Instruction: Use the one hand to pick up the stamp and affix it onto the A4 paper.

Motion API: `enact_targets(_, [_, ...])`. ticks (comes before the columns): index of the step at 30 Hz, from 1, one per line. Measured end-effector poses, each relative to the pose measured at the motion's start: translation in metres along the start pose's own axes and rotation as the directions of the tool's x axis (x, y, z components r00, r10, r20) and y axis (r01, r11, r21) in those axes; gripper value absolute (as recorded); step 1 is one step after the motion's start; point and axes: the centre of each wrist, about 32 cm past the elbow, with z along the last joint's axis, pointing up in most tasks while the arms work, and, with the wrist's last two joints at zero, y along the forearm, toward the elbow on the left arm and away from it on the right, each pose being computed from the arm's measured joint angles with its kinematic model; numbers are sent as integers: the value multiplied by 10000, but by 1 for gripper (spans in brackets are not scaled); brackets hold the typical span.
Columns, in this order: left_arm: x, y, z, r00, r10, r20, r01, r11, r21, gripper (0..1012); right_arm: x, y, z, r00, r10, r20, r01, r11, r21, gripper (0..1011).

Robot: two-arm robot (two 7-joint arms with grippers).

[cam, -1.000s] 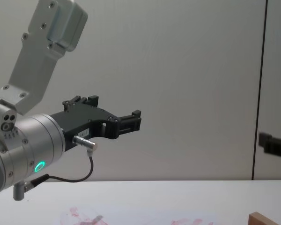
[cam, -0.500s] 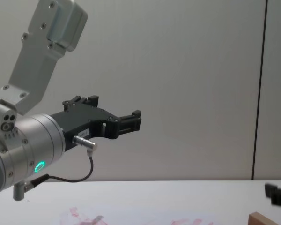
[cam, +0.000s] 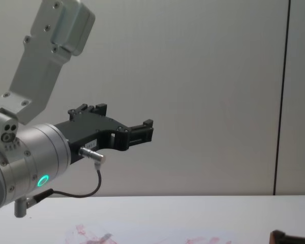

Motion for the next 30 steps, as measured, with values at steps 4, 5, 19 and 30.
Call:
enact_targets(4, [0, 0, 0, 10000, 1, 1, -1, 10000, 0, 1001, -19, 86, -27, 9999, 82, 119, -80, 9998, -170, 1001])
enact_targets(5, [0, 0, 0, 10000, 1, 1, -1, 10000, 0, 1001, -25, 116, -36, 9998, 111, 161, -108, 9997, -226, 1001])
enact_targets(19, [0, 0, 0, 10000, 1, 1, -1, 10000, 0, 1002, -78, 292, -93, 9987, 316, 404, -293, 9979, -574, 1001])
enact_targets(30, [0, 0, 0, 10000, 1, 0, -1, 10000, 0, 1001, -93, 340, -105, 9981, 376, 479, -343, 9972, -669, 1001])
